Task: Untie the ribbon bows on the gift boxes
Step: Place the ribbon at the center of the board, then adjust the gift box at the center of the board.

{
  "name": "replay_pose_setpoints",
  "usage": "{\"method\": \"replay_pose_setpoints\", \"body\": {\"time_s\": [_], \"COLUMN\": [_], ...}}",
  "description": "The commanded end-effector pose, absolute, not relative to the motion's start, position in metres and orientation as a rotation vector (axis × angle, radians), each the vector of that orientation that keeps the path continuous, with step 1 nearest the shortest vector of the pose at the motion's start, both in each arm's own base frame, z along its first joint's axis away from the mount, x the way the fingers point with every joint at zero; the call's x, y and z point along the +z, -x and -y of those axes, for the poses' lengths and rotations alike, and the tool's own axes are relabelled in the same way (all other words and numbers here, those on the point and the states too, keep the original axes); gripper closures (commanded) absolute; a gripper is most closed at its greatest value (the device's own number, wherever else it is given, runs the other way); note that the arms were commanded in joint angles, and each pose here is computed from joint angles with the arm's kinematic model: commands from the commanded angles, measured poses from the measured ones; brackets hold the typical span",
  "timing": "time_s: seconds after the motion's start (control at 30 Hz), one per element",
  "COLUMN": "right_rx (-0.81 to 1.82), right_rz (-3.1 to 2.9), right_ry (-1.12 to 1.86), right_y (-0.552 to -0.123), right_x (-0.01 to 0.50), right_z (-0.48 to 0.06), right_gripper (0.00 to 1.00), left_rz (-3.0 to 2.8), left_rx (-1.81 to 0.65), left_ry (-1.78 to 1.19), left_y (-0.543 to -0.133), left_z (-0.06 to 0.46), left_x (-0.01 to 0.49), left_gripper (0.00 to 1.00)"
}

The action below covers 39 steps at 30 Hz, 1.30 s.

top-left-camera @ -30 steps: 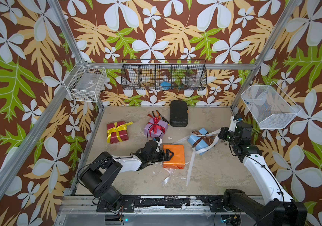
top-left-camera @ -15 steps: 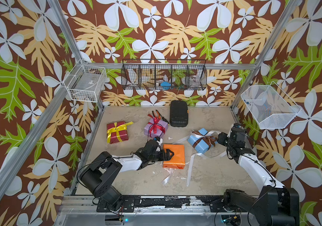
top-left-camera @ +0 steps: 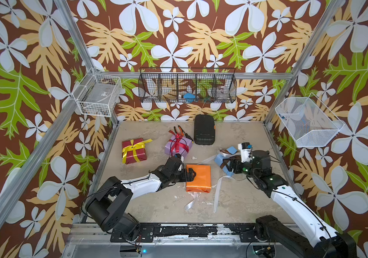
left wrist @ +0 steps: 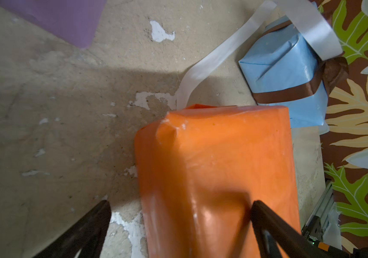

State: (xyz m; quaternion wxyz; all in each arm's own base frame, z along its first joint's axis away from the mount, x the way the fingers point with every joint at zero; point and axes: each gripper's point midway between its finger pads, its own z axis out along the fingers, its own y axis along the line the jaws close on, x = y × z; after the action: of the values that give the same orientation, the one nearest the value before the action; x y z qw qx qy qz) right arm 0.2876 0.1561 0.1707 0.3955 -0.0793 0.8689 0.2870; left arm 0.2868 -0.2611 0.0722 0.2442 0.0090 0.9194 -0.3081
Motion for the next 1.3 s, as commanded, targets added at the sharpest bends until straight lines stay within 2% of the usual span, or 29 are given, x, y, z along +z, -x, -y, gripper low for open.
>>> {"method": "replay_pose_setpoints", "body": {"time_s": [0.0,0.1,0.2,0.37,0.77,0.87,0.97,1.1,1.27], "right_rx": [0.863,1.041,1.142,1.299,1.53,1.399,1.017,0.585,0.485], "right_rz": [-2.238,-2.206,-2.209,-2.213,-2.164,-2.17,-2.21,-2.244,-2.349], "right_ry": [0.341,0.334,0.304,0.435,0.587,0.634,0.583,0.482,0.384], "right_y": [-0.257,-0.244,-0.242,-0.223,-0.197,-0.204,-0.232,-0.266,-0.298], "right_x": [0.149,0.132,0.119,0.122,0.139,0.149,0.15,0.137,0.108], "right_z": [-0.195,-0.214,-0.223,-0.263,-0.345,-0.34,-0.307,-0.257,-0.23], "right_gripper": [0.22,0.25,0.33,0.44,0.45,0.44,0.44,0.49,0.55], "left_rz": [-2.525,-2.493,-2.453,-2.399,-2.421,-2.424,-2.427,-2.438,-2.465], "left_rx": [-0.796,-0.8,-0.783,-0.768,-0.775,-0.811,-0.841,-0.821,-0.816], "left_ry": [-0.005,0.05,0.106,0.147,0.153,0.132,0.117,0.126,0.141], "left_y": [-0.288,-0.295,-0.3,-0.3,-0.296,-0.294,-0.289,-0.285,-0.28], "left_z": [0.246,0.23,0.209,0.19,0.187,0.191,0.194,0.19,0.188], "left_x": [0.075,0.086,0.096,0.111,0.106,0.109,0.11,0.102,0.085], "left_gripper": [0.0,0.0,0.0,0.0,0.0,0.0,0.01,0.01,0.01]}}
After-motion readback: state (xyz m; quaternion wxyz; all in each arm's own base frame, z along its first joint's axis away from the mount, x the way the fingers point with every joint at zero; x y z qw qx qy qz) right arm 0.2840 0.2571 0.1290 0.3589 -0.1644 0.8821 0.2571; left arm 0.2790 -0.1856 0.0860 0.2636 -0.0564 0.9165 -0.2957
